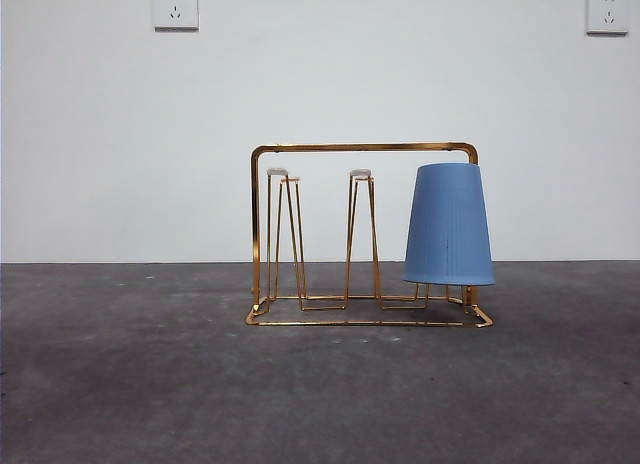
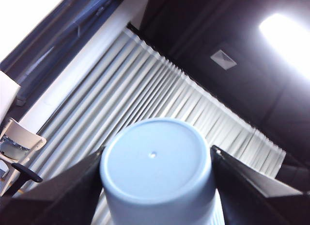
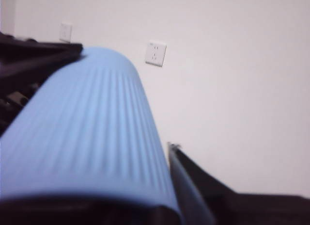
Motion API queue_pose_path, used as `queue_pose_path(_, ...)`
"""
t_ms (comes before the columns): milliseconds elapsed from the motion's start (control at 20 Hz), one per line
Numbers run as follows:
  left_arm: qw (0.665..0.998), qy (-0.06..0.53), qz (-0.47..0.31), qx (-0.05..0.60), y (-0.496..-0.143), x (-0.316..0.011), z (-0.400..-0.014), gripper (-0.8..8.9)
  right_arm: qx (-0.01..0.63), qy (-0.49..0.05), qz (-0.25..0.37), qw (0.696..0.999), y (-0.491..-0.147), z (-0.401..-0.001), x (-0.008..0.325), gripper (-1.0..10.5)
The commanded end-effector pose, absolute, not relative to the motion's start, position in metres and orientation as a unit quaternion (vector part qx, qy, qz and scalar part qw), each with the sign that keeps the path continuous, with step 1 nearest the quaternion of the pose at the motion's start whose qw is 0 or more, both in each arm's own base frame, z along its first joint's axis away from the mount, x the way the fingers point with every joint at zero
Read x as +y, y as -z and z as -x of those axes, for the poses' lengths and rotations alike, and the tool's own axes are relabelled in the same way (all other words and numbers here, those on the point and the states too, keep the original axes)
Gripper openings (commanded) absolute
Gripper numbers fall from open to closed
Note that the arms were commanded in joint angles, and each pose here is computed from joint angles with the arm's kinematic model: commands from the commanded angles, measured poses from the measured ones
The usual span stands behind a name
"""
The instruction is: Pick up cup 1,put cup 1 in the cup rack,pick up cup 2,put cup 2 in the cup rack
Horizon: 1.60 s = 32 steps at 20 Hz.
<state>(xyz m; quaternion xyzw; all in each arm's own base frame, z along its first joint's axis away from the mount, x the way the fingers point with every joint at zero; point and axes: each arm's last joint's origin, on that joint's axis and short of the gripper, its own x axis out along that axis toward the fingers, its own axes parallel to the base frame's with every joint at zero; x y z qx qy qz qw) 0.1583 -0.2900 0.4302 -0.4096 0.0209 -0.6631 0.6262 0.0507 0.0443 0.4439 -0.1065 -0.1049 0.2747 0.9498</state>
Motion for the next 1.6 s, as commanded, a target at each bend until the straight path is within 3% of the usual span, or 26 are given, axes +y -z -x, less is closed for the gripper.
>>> queue_pose_path(50, 0.635, 0.663, 0.395, 0.011, -0.429, -0.287, -0.163, -0.06, -0.098, -0.272, 0.105, 0.951, -0.441, -0.053, 0.047, 1.7)
queue_pose_path(500, 0.701, 0.614, 0.363, -0.004, -0.441, -0.249, -0.185, -0.06, -0.025, -0.246, 0.12, 0.961, -0.427, -0.054, 0.045, 1.7)
queue_pose_path(800, 0.828, 0.509, 0.236, 0.018, -0.445, -0.204, -0.181, -0.06, 0.067, -0.244, 0.123, 0.96, -0.409, -0.053, 0.043, 1.6)
queue_pose_path(950, 0.913, 0.382, 0.136, 0.034, -0.441, -0.176, -0.172, -0.06, 0.103, -0.243, 0.12, 0.957, -0.403, -0.052, 0.042, 1.6)
queue_pose_path(1050, 0.937, 0.334, 0.096, 0.046, -0.437, -0.169, -0.169, -0.06, 0.107, -0.243, 0.116, 0.957, -0.402, -0.052, 0.042, 1.6)
queue_pose_path(1300, 0.96, 0.269, 0.031, 0.067, -0.427, -0.167, -0.173, -0.06, 0.11, -0.248, 0.102, 0.957, -0.402, -0.052, 0.042, 1.6)
queue_pose_path(1600, 0.967, 0.241, 0.004, 0.088, -0.41, -0.179, -0.195, -0.06, 0.112, -0.25, 0.1, 0.957, -0.402, -0.052, 0.042, 1.6)
